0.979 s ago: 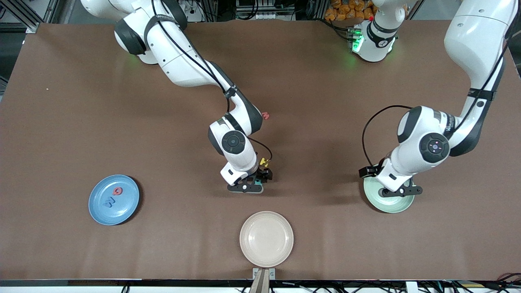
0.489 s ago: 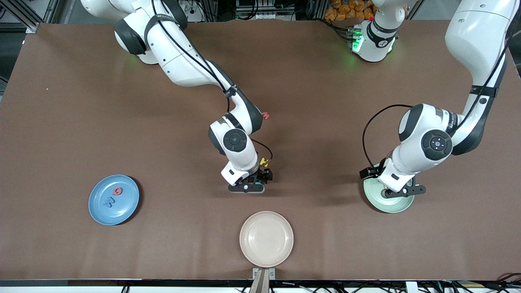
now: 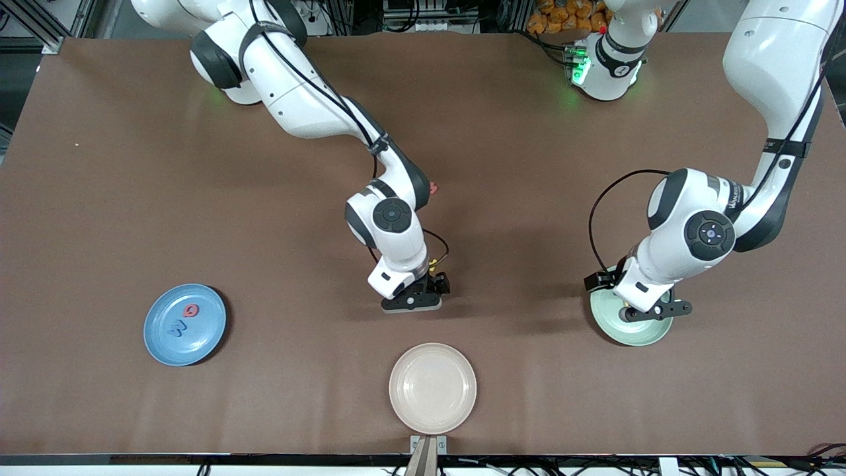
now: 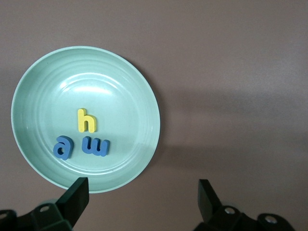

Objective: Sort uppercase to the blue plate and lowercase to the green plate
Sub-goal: 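Lower the right gripper onto the teal R and grasp it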

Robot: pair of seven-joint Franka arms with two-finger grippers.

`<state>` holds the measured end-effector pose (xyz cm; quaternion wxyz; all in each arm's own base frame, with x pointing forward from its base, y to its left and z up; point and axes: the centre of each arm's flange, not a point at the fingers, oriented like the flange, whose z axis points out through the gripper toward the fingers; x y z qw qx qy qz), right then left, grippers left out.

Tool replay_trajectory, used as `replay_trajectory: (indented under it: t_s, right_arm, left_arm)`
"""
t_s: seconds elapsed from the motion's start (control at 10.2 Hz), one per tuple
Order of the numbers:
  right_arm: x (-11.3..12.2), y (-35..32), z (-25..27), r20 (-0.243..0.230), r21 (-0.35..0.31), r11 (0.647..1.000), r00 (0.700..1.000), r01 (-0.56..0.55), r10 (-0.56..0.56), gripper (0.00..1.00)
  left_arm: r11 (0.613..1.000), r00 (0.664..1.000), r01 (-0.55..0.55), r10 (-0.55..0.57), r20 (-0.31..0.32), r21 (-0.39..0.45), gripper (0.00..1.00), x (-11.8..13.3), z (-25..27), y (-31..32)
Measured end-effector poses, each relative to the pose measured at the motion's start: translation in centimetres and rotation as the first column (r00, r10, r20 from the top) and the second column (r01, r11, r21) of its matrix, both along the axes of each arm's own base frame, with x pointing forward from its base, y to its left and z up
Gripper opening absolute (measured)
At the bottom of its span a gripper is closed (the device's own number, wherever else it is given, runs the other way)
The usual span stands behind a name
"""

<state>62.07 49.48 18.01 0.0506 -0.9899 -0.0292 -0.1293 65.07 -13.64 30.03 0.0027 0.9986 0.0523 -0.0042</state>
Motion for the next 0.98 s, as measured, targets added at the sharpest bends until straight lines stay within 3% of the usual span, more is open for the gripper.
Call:
replay_trajectory:
  t_s: [0.98]
  right_arm:
    - [-0.76,0.33,-1.34,0.007,-0.078,0.996,0.999,-0.053,0.054,1.0]
  left_arm:
    - [1.0,1.0,0.0,0.0,-0.001,0.001,1.0,-0.01,-0.01,0.02]
